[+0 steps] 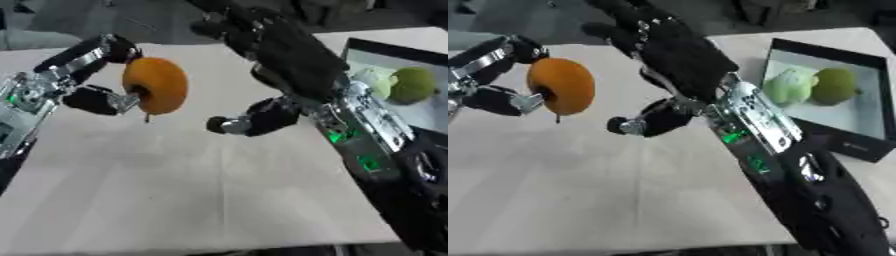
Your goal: Pick up the objects with one hand, pass them to the other hand, and then place them into the box on the other side of the table.
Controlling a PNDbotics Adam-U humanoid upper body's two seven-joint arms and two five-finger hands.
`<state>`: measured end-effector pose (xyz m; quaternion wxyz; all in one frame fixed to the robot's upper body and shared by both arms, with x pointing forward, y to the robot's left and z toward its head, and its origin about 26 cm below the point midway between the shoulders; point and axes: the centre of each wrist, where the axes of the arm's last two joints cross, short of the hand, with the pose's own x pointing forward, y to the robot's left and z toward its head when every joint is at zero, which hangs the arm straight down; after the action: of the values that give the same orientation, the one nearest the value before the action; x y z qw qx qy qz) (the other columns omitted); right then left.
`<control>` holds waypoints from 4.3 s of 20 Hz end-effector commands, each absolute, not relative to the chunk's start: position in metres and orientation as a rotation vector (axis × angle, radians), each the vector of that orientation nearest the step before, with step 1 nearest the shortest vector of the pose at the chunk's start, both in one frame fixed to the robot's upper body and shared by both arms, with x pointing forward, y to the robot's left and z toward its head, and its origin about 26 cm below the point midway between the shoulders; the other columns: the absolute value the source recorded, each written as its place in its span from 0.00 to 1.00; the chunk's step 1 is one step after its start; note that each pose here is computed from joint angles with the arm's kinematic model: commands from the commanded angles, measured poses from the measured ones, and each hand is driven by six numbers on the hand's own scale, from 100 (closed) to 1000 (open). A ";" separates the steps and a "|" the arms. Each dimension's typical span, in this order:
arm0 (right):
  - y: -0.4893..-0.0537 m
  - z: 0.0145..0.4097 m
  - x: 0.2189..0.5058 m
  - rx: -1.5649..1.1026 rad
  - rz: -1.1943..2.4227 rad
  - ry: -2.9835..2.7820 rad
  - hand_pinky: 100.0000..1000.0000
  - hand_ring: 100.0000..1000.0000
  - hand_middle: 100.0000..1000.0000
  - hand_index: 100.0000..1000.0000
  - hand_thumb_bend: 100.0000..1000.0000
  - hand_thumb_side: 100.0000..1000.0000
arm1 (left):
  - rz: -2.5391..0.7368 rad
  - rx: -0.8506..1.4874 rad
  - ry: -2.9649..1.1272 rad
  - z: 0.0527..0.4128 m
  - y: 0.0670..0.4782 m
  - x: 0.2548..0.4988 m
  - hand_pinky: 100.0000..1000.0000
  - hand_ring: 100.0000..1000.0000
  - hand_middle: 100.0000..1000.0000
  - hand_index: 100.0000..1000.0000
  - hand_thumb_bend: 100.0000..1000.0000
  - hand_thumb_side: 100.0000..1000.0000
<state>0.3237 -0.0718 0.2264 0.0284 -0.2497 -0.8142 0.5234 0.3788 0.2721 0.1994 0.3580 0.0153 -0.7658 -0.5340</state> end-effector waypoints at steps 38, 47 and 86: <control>-0.059 0.202 0.339 -0.665 1.479 -2.504 0.72 0.63 1.00 0.15 0.01 0.00 | -1.574 -0.199 -1.928 0.218 0.254 0.379 0.62 0.52 0.50 0.69 0.64 0.59; -0.090 0.213 0.344 -0.768 1.316 -2.494 0.70 0.62 1.00 0.14 0.05 0.00 | -1.291 0.148 -1.928 0.223 0.346 0.395 0.65 0.56 0.56 0.75 0.73 0.72; -0.211 0.230 0.369 -1.406 0.930 -2.062 0.78 0.75 1.00 0.92 0.78 0.33 | -0.357 0.494 -2.127 0.191 0.430 0.316 0.63 0.54 0.50 0.74 0.52 0.61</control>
<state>0.3722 -0.2204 0.2209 0.2523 -0.5295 -0.7365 0.3369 0.3162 0.4312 0.1761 0.4647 0.1993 -0.8515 -0.1390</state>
